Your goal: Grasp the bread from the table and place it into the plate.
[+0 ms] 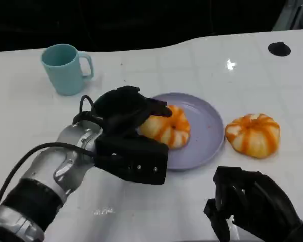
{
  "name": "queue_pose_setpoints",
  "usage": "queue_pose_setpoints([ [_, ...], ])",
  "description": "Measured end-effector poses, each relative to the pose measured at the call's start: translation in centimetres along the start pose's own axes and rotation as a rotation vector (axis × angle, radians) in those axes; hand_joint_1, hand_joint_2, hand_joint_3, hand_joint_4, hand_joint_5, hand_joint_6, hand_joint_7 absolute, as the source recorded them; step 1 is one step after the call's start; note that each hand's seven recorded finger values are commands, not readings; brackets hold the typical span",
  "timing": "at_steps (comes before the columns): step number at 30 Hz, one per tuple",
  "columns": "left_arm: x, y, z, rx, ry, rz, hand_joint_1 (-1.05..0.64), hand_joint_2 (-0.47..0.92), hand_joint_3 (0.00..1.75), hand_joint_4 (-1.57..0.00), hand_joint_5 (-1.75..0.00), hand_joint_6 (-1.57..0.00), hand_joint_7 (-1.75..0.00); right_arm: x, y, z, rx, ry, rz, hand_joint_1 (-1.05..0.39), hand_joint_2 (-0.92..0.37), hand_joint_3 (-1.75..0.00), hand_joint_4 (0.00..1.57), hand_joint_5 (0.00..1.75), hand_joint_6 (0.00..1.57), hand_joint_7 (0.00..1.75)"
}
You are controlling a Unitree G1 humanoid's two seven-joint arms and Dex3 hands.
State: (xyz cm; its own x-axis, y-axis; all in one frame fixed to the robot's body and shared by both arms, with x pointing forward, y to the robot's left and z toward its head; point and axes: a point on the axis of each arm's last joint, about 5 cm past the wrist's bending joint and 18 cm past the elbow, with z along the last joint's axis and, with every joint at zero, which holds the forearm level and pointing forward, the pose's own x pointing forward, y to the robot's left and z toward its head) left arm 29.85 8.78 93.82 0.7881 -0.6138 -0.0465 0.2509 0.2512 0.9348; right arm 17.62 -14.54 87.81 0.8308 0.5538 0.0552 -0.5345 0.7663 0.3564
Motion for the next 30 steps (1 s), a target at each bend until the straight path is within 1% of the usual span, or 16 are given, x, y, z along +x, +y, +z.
queue_pose_setpoints([
  [3,-0.4,0.0,-0.2,-0.041,-0.010,0.008,-0.77,0.92,0.34,-0.19,-0.66,-0.47,-0.08,0.0,0.01,0.0,0.000,0.001,0.000,-0.94,-0.77,-0.63,1.21,1.65,1.04,1.51],
  [5,-0.8,0.1,-0.5,-0.082,-0.017,0.028,-0.74,0.92,0.33,-0.28,-0.74,-0.56,-0.12,0.0,0.02,0.0,0.000,0.000,0.001,-0.94,-0.77,-0.63,1.21,1.65,1.04,1.50],
  [6,-1.1,0.1,-0.7,-0.115,-0.023,0.046,-0.72,0.92,0.32,-0.32,-0.86,-0.61,-0.15,0.0,0.04,0.0,0.000,0.000,0.001,-0.94,-0.77,-0.63,1.21,1.65,1.04,1.50],
  [7,-1.5,0.1,-0.9,-0.151,-0.030,0.066,-0.70,0.92,0.31,-0.35,-1.09,-0.64,-0.28,0.0,0.04,0.0,0.001,0.000,0.001,-0.93,-0.78,-0.63,1.21,1.65,1.04,1.51],
  [8,-1.8,0.1,-1.0,-0.186,-0.039,0.086,-0.68,0.92,0.29,-0.37,-1.16,-0.64,-0.37,0.0,0.04,0.0,0.002,0.000,0.001,-0.93,-0.78,-0.63,1.21,1.65,1.04,1.51],
  [9,-2.1,0.1,-1.2,-0.230,-0.047,0.110,-0.65,0.92,0.27,-0.40,-1.23,-0.62,-0.53,0.0,0.05,0.0,0.003,0.000,0.001,-0.93,-0.78,-0.63,1.21,1.65,1.04,1.51],
  [11,-2.9,0.0,-1.6,-0.366,-0.051,0.157,-0.57,0.92,0.23,-0.50,-1.38,-0.60,-0.94,0.0,0.06,0.0,0.002,0.000,0.002,-0.93,-0.78,-0.63,1.21,1.65,1.04,1.51],
  [13,-3.7,-0.2,-1.9,-0.521,-0.059,0.182,-0.54,0.92,0.25,-0.53,-1.65,-0.53,-1.31,-0.1,0.06,0.0,0.003,0.000,0.001,-0.93,-0.78,-0.63,1.20,1.65,1.03,1.51],
  [15,-4.6,-0.7,-2.1,-0.685,-0.083,0.208,-0.54,0.92,0.25,-0.54,-1.72,-0.51,-1.42,-0.1,0.08,0.0,0.003,0.001,0.001,-0.93,-0.78,-0.63,1.20,1.65,1.03,1.51],
  [17,-5.2,-1.1,-2.1,-0.781,-0.096,0.216,-0.57,0.92,0.31,-0.63,-1.74,-0.49,-1.63,0.0,0.09,0.1,0.003,0.002,0.003,-0.93,-0.77,-0.64,1.21,1.65,1.03,1.51],
  [18,-5.6,-1.3,-2.1,-0.832,-0.104,0.229,-0.58,0.92,0.32,-0.64,-1.74,-0.48,-1.69,0.0,0.09,0.1,0.004,0.002,0.002,-0.93,-0.77,-0.64,1.21,1.65,1.03,1.51],
  [20,-6.4,-1.4,-1.9,-0.916,-0.125,0.257,-0.63,0.92,0.32,-0.66,-1.75,-0.48,-1.73,0.0,0.09,0.1,0.004,0.003,0.003,-0.94,-0.77,-0.63,1.20,1.65,1.03,1.51],
  [23,-7.6,-1.5,-1.6,-1.004,-0.137,0.270,-0.63,0.92,0.30,-0.71,-1.75,-0.52,-1.75,-0.1,0.08,0.1,0.006,0.004,0.004,-0.94,-0.77,-0.63,1.20,1.64,1.03,1.50],
  [27,-9.2,-1.9,-1.1,-1.149,-0.120,0.272,-0.63,0.92,0.35,-0.76,-1.75,-0.59,-1.75,-0.1,0.11,0.1,0.007,0.004,0.004,-0.94,-0.77,-0.63,1.21,1.65,1.04,1.50],
  [30,-10.5,-2.5,-0.8,-1.278,-0.097,0.245,-0.61,0.92,0.39,-0.76,-1.75,-0.58,-1.75,-0.1,0.17,0.1,0.005,0.003,0.005,-0.95,-0.77,-0.62,1.21,1.66,1.04,1.51],
])
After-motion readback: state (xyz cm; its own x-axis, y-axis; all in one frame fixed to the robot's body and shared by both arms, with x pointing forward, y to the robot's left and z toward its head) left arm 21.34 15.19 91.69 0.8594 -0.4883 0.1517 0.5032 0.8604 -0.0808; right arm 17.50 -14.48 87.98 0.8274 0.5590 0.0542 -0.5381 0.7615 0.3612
